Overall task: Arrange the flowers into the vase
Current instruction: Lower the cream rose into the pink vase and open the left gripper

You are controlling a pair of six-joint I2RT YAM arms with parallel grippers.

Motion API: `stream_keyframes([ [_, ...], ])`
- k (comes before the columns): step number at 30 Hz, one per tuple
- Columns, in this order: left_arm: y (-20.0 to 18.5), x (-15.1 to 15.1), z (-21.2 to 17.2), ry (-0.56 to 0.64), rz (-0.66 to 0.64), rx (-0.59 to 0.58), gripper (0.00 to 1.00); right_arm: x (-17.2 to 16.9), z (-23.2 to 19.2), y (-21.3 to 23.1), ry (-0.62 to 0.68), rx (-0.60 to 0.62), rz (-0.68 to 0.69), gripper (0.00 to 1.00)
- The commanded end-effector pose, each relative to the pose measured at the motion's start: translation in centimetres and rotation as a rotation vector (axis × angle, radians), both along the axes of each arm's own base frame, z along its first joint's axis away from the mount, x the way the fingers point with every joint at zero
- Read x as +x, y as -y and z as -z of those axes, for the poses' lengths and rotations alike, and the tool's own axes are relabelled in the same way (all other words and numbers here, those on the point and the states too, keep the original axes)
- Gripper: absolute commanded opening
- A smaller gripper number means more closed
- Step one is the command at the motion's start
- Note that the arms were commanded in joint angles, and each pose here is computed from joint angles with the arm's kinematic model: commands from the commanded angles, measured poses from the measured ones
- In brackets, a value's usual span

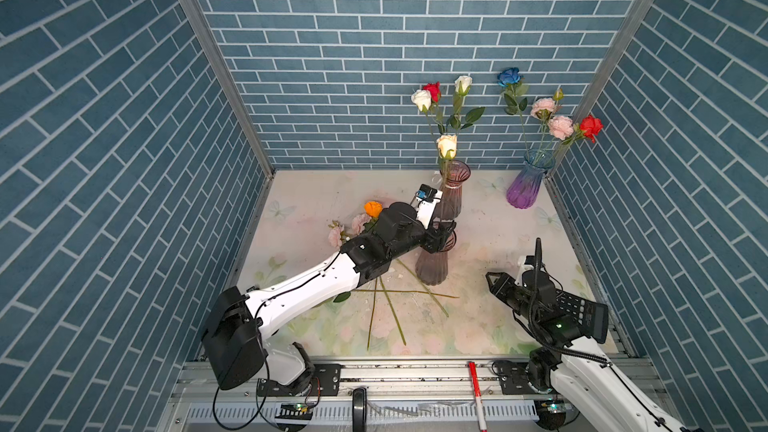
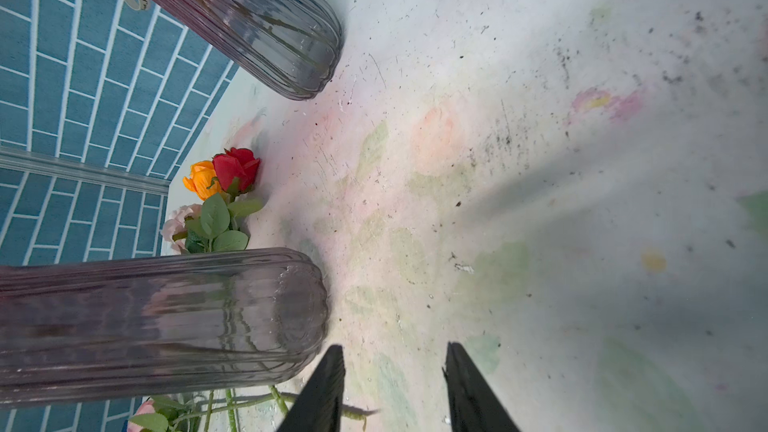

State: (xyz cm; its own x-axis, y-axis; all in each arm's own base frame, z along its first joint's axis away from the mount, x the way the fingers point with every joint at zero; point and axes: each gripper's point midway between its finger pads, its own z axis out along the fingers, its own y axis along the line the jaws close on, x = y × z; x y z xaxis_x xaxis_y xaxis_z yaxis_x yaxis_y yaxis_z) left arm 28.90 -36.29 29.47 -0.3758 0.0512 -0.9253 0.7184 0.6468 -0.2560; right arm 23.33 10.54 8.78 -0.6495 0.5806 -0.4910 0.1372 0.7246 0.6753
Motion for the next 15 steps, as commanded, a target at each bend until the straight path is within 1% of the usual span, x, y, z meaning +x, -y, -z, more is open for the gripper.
stream_keyframes([
  [1,-2.2,-0.9,0.9,-0.037,-0.053,0.020,0.64,0.3,-0.5,-0.1,0.003,0.037,0.018,0.42],
  [4,-4.9,-1.6,2.8,-0.079,-0.131,0.034,0.64,0.2,-0.5,-0.1,0.002,0.037,0.016,0.42],
  [10,-12.1,-4.2,7.6,-0.161,-0.311,0.030,0.66,0.2,-0.3,-0.1,-0.004,0.039,0.019,0.42],
  [11,-13.3,-4.8,8.8,-0.180,-0.337,0.032,0.65,0.3,-0.2,-0.1,-0.006,0.039,0.019,0.42],
  [15,-16.7,-6.5,11.3,-0.227,-0.411,0.015,0.62,0.5,0.1,-0.2,-0.020,0.035,0.017,0.42],
])
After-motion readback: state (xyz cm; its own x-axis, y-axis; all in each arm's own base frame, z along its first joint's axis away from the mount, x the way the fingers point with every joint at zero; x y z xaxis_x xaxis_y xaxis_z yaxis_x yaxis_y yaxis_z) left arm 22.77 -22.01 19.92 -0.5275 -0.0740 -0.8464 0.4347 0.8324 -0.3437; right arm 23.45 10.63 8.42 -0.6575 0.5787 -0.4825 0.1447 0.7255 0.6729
